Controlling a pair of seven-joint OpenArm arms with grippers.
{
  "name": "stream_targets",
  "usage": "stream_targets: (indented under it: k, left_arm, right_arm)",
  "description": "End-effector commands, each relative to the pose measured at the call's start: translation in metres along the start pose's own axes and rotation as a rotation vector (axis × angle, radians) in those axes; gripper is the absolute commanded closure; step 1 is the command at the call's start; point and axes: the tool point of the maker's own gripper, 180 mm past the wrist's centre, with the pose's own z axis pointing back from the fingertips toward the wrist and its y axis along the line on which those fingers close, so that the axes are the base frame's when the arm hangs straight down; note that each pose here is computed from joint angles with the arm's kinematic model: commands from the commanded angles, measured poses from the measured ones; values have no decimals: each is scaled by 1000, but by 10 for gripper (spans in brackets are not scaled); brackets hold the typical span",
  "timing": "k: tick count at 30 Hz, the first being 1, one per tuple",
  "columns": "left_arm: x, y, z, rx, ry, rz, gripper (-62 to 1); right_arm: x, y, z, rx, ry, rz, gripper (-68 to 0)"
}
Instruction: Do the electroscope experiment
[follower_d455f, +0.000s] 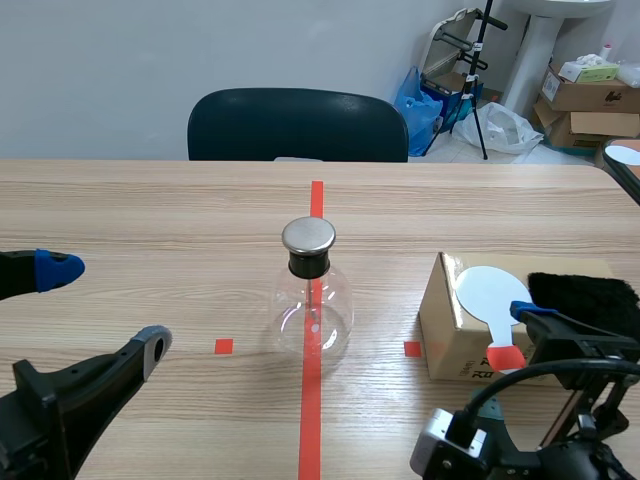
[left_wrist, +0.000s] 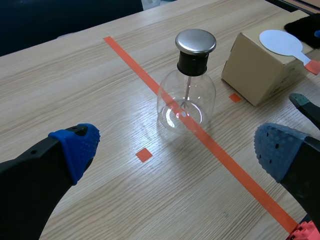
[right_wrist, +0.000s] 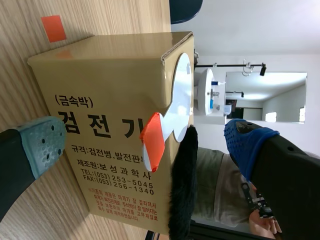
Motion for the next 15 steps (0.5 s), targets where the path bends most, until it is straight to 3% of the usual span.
stream_targets:
  k: [1,15]
  left_arm:
    - [12,-3,-1,-6,-41,-1,-623]
    - [12,-3,-1,-6,-41,-1,-623]
  right_arm:
    - [3,-11,-4,-39,-17,-2,-679]
    - [4,-13,-4,-53,-20,-3,-679]
